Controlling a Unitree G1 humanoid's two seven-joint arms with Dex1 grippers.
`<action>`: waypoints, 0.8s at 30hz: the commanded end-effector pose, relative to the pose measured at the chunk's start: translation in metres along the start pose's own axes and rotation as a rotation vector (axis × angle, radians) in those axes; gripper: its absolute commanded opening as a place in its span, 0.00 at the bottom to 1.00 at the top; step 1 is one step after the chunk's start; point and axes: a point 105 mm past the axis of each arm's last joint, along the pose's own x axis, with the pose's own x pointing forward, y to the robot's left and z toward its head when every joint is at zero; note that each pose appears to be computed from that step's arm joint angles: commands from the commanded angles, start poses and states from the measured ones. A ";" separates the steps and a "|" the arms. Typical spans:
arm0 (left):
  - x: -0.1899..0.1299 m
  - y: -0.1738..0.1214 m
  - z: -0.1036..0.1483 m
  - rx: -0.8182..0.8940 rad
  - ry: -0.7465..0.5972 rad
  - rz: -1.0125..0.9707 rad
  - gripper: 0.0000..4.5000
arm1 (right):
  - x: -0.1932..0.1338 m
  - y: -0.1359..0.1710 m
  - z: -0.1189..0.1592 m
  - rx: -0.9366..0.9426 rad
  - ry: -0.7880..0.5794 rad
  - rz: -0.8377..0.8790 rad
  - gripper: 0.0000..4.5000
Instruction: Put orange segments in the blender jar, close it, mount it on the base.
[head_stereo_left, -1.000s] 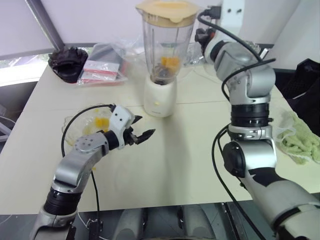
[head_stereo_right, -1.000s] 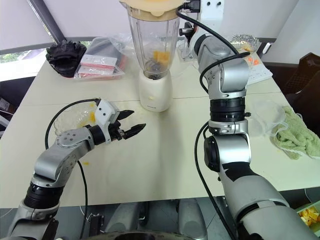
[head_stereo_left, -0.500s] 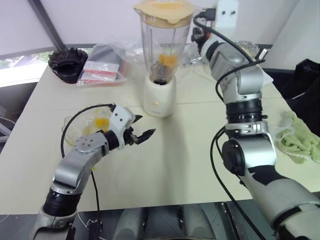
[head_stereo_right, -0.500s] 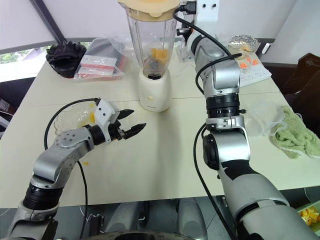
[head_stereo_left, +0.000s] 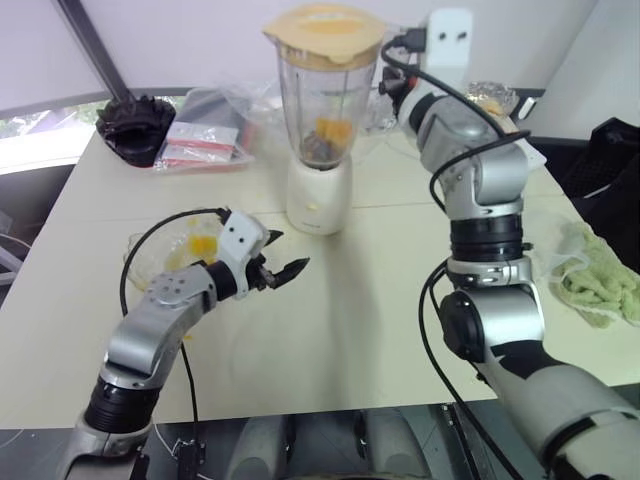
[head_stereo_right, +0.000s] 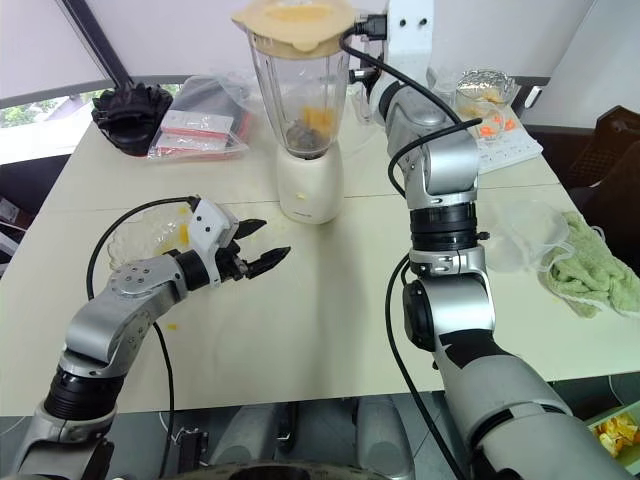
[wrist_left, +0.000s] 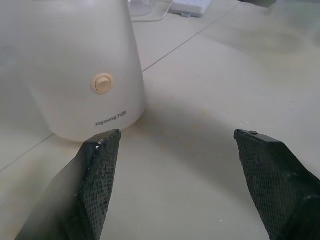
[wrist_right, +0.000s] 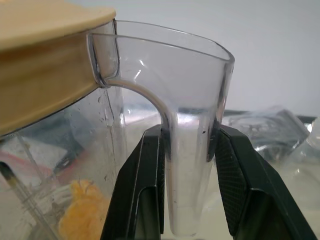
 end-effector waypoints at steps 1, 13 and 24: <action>0.002 0.000 0.011 0.043 -0.032 -0.009 0.84 | -0.008 0.004 0.030 -0.009 -0.108 0.006 0.19; 0.005 0.000 0.012 0.048 -0.033 -0.012 0.84 | -0.004 -0.004 0.012 -0.060 -0.069 -0.012 0.19; 0.006 -0.001 0.012 0.039 -0.033 -0.019 0.85 | -0.007 -0.012 0.005 -0.093 -0.059 -0.025 0.99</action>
